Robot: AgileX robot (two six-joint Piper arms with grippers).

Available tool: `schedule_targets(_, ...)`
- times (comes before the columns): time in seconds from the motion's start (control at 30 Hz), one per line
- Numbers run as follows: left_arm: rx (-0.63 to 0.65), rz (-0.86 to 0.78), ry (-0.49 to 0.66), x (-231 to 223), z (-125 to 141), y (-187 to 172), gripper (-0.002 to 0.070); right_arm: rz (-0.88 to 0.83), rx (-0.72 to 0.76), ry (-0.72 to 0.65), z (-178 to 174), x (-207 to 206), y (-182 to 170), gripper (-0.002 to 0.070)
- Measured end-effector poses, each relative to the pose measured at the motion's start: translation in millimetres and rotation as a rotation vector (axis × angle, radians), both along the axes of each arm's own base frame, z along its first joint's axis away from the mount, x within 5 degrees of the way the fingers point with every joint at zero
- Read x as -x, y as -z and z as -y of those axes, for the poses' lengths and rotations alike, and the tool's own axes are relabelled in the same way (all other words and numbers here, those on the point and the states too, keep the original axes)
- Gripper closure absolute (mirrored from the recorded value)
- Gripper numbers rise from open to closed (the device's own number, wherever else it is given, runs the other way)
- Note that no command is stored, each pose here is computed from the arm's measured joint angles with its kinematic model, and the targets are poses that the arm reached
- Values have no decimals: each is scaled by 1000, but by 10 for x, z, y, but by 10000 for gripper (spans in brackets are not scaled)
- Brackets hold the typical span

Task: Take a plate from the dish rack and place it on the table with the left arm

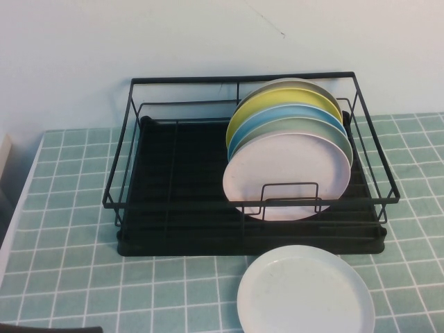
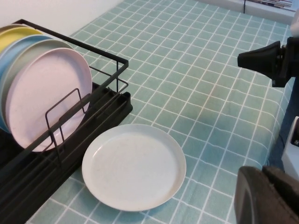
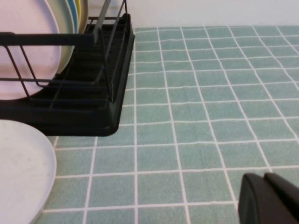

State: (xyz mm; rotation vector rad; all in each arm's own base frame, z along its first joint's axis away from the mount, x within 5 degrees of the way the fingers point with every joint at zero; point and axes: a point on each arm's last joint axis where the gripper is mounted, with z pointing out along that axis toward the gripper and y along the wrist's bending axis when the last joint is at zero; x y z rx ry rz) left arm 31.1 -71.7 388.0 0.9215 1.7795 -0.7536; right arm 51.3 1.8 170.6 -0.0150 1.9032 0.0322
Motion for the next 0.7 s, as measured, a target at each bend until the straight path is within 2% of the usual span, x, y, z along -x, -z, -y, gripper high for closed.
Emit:
schedule_targets(0.2,-27,56,-10,-25,-13,-4,677,0,0,0,0,0,0,678)
schedule_targets(0.4,-71,143,-112,-140,-73,10,677,0,0,0,0,0,0,678)
schedule_targets(0.5,-61,188,-223,-260,-124,109,677,0,0,0,0,0,0,678)
schedule_targets(0.7,-84,265,-585,-340,-395,598,677,0,0,0,0,0,0,678)
